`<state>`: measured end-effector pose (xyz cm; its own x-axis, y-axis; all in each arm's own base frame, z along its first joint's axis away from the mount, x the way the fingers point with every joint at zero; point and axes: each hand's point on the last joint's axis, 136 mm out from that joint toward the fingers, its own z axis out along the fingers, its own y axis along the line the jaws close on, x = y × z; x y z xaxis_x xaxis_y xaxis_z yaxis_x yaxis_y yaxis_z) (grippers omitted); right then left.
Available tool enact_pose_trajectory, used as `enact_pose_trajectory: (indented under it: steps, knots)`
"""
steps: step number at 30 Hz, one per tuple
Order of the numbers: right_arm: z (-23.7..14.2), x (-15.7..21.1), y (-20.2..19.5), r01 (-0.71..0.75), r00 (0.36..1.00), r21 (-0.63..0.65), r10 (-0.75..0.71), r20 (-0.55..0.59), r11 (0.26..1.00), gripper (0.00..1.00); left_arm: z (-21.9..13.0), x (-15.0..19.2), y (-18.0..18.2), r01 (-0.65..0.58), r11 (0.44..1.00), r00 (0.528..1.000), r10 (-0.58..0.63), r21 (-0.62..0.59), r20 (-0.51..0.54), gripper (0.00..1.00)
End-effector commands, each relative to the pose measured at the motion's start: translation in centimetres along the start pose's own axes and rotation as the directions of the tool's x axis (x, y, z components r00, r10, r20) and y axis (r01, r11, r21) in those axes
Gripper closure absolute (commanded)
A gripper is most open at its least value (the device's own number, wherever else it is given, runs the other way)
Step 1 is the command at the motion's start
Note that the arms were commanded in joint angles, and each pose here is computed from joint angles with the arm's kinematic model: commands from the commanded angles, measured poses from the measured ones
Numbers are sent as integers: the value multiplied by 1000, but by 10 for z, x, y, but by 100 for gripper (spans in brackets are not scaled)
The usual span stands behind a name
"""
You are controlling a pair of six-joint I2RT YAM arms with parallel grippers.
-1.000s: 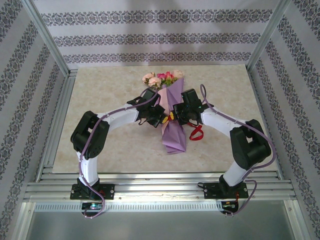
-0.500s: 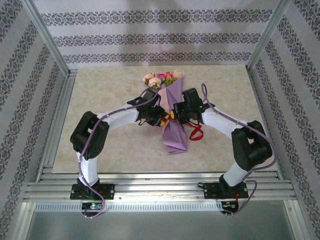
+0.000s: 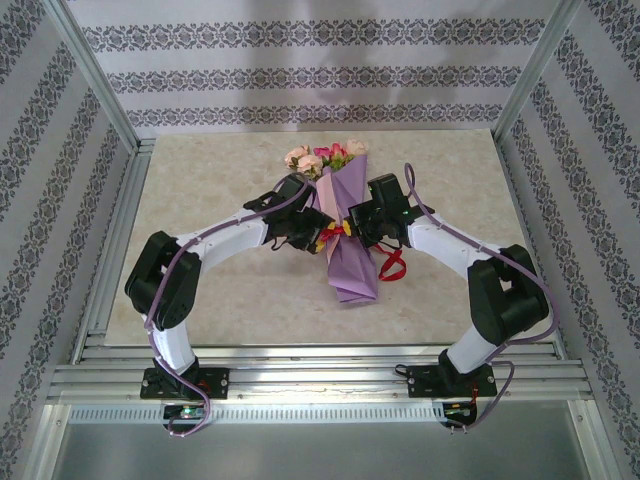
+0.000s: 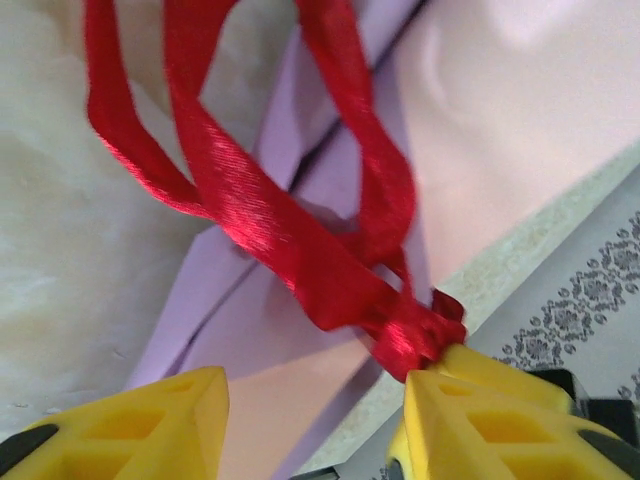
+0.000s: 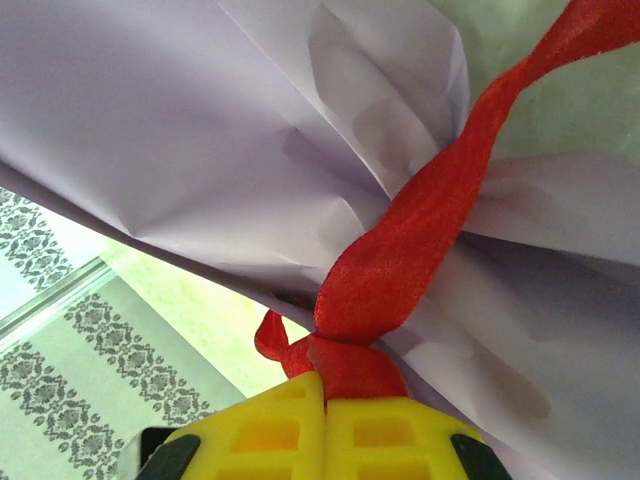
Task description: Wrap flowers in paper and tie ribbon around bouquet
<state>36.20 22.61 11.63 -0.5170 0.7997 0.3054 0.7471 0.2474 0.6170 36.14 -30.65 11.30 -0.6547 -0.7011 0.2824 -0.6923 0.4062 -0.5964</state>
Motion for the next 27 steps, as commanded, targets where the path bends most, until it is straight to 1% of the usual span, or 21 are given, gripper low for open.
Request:
enact_pose_trajectory:
  steps: [1,4,10,14,18,19,21,23,24,27]
  knots:
    - [-8,1,2,32,999,-23,-33,-13,999,100,7,-5,-11,67,997,998,-67,42,7,50]
    - [-9,1,0,48,999,-19,-48,-19,999,100,13,-5,-19,49,998,999,-49,38,4,51]
    - [-10,1,-9,94,995,27,-94,-31,995,100,27,-4,-3,45,999,999,-45,-17,-14,52]
    - [-10,0,-17,99,995,49,-98,-32,994,100,32,-7,2,31,999,999,-31,-29,-5,61]
    - [-9,-8,-21,91,996,54,-90,-27,994,100,33,-9,3,24,999,1000,-24,-28,2,62]
    - [-9,-10,-20,96,995,50,-95,-25,994,97,32,-8,3,22,999,1000,-22,-27,2,63]
    - [-16,-16,-16,121,993,44,-121,-5,992,84,32,-8,3,18,1000,1000,-18,-22,1,67]
    - [-26,-19,-12,150,988,43,-151,25,988,74,32,-8,2,16,1000,1000,-16,-17,-1,67]
    - [-30,-20,-13,159,986,44,-160,36,986,71,31,-8,2,12,1000,1000,-12,-16,0,67]
    - [-34,-20,-23,148,988,56,-151,44,987,69,30,-7,-2,5,1000,1000,-5,-4,-1,67]
